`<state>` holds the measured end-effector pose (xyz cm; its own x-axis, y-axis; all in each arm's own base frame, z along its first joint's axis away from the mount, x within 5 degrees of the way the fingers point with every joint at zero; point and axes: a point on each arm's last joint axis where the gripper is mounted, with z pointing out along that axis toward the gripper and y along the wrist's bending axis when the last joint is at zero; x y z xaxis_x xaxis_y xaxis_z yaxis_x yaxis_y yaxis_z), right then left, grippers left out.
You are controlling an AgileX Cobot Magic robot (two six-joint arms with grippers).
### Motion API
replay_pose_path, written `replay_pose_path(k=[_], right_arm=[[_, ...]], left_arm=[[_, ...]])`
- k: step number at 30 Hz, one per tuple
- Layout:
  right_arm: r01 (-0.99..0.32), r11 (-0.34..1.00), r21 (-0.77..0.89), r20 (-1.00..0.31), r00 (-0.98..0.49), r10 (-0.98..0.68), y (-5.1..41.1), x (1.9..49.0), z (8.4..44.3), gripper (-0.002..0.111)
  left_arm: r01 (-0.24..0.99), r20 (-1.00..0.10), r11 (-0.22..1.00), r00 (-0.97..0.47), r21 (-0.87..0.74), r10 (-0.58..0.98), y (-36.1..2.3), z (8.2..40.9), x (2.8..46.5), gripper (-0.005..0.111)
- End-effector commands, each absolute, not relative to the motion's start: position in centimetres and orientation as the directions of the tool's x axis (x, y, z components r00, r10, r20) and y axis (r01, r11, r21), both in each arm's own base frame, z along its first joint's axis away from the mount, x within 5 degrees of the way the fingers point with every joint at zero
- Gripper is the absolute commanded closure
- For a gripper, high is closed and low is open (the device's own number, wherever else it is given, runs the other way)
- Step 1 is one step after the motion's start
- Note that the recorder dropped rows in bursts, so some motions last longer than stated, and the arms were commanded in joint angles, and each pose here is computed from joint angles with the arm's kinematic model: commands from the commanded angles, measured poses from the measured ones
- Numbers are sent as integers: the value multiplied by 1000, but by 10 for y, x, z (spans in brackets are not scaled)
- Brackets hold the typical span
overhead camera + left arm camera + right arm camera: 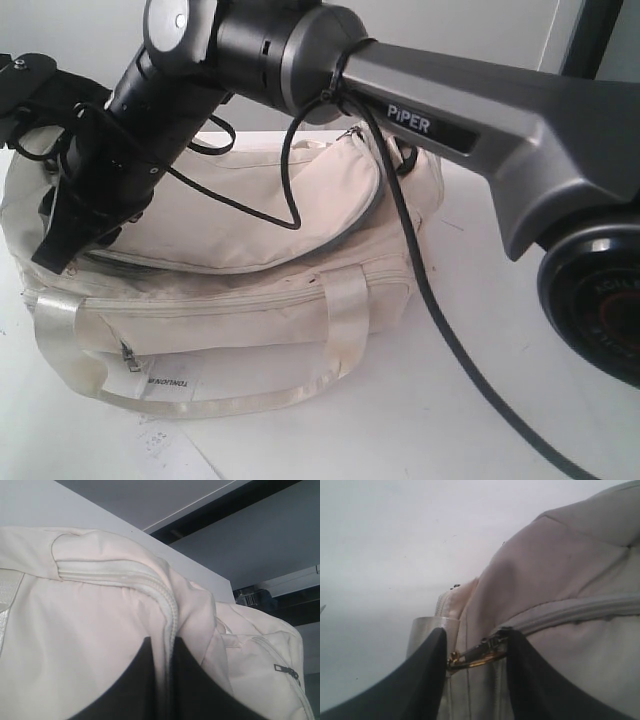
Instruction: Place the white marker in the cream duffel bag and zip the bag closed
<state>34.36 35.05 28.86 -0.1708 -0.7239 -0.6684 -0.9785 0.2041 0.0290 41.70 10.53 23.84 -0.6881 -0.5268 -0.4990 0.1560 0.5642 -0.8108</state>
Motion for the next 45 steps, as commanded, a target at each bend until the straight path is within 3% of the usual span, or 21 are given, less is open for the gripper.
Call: replay_pose_path(k=[1,4,6,12,13,19,24,36,45], right_arm=[[-983,167,83,-653,-180,-736,350,331,297,108],[-981,179,69,-666,-179,-724,351,333,298,108],[-980,194,53,-683,-177,-708,352,335,299,108],[-971,240,8,-730,-170,-662,355,343,302,108],[-969,247,1,-737,-168,-655,356,344,302,108],[-966,257,-8,-746,-165,-645,356,345,303,108],[-963,267,21,-738,-195,-646,356,344,302,108],[-964,262,48,-720,-215,-660,355,342,301,108],[-965,258,51,-717,-216,-663,355,341,301,108]], left_arm=[[148,-494,533,-633,-833,-596,111,248,420,107],[152,-497,536,-638,-830,-588,111,248,419,105],[149,-504,549,-638,-823,-582,113,248,417,96],[149,-488,522,-628,-840,-606,134,252,407,38],[158,-486,513,-631,-844,-605,138,253,403,33],[189,-514,567,-702,-802,-493,149,277,371,38],[146,-505,620,-733,-771,-456,129,287,335,39],[44,-498,668,-704,-742,-507,79,277,269,39],[-13,-485,713,-724,-701,-491,62,255,268,39]])
